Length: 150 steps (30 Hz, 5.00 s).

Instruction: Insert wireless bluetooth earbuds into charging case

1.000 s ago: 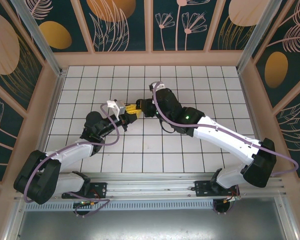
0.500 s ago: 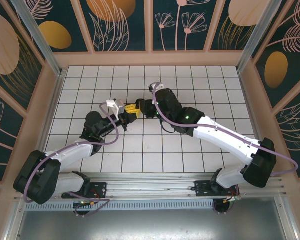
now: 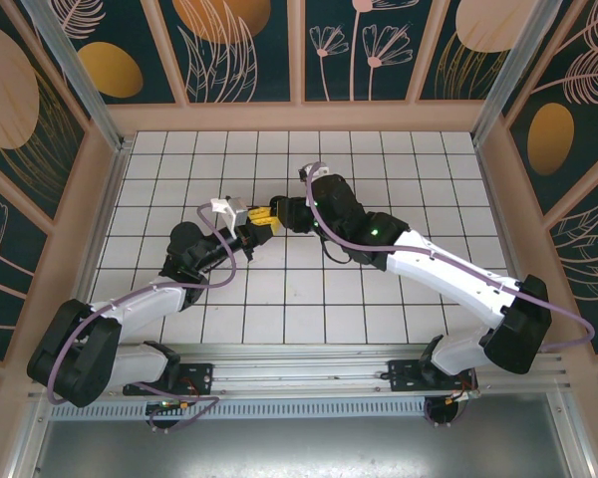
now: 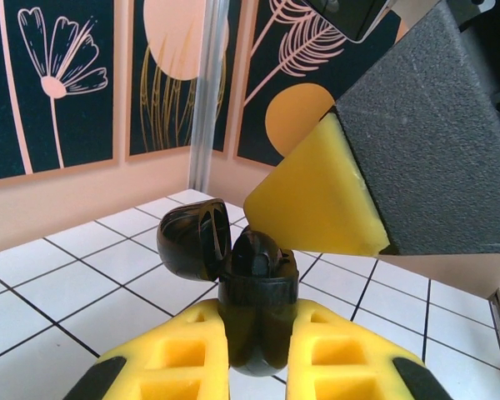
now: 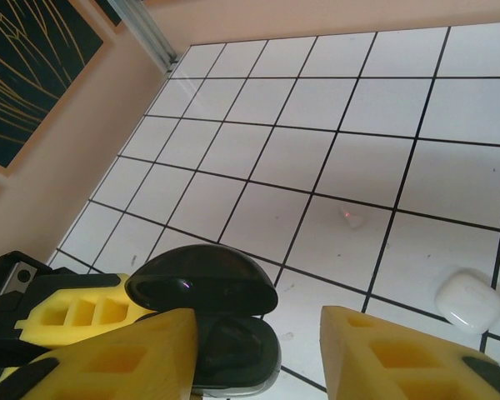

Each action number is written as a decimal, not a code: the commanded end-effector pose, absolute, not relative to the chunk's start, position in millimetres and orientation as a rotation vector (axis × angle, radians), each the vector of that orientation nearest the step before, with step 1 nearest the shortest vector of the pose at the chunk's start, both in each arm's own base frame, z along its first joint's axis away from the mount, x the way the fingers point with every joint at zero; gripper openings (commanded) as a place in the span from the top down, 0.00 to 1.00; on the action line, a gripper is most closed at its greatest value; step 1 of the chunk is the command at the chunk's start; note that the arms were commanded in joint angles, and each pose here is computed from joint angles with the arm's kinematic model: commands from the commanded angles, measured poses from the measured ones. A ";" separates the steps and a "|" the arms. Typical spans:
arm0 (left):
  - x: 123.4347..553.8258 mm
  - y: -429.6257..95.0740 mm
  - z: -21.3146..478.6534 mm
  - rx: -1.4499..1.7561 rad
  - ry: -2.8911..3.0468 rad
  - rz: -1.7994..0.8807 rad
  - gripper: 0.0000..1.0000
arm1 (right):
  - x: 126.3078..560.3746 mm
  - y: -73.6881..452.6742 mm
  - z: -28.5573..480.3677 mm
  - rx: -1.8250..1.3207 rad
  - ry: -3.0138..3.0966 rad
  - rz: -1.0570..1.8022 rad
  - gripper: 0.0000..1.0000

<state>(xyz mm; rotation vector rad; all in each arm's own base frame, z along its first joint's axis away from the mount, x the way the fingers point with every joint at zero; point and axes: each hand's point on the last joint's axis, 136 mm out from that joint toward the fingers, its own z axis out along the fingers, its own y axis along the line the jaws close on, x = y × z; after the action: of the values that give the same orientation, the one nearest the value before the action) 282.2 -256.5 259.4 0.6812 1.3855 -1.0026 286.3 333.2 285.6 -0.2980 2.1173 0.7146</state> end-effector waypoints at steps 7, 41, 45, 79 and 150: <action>266.8 -268.0 301.3 0.762 1.250 -1.092 1.00 | 284.1 329.4 343.5 -0.349 2.018 0.914 0.48; 258.8 -274.5 308.4 0.758 1.254 -1.240 1.00 | 270.3 338.6 329.5 -0.562 2.071 1.616 0.50; 263.8 -274.7 303.2 0.731 1.281 -1.244 1.00 | 259.4 334.1 345.5 -0.639 2.005 1.646 0.51; 248.5 -276.6 335.0 0.635 1.343 -1.537 1.00 | 247.1 289.2 359.6 -0.609 1.758 1.547 0.41; 295.7 -105.9 227.7 -0.061 1.939 -0.312 0.01 | 390.6 495.1 67.7 -0.463 2.532 1.293 0.84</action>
<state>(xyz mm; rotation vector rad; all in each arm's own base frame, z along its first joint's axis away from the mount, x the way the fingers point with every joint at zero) 297.0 -101.3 228.3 -0.0529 1.9582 -0.2619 378.0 487.2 62.3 -0.4477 2.5564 1.3173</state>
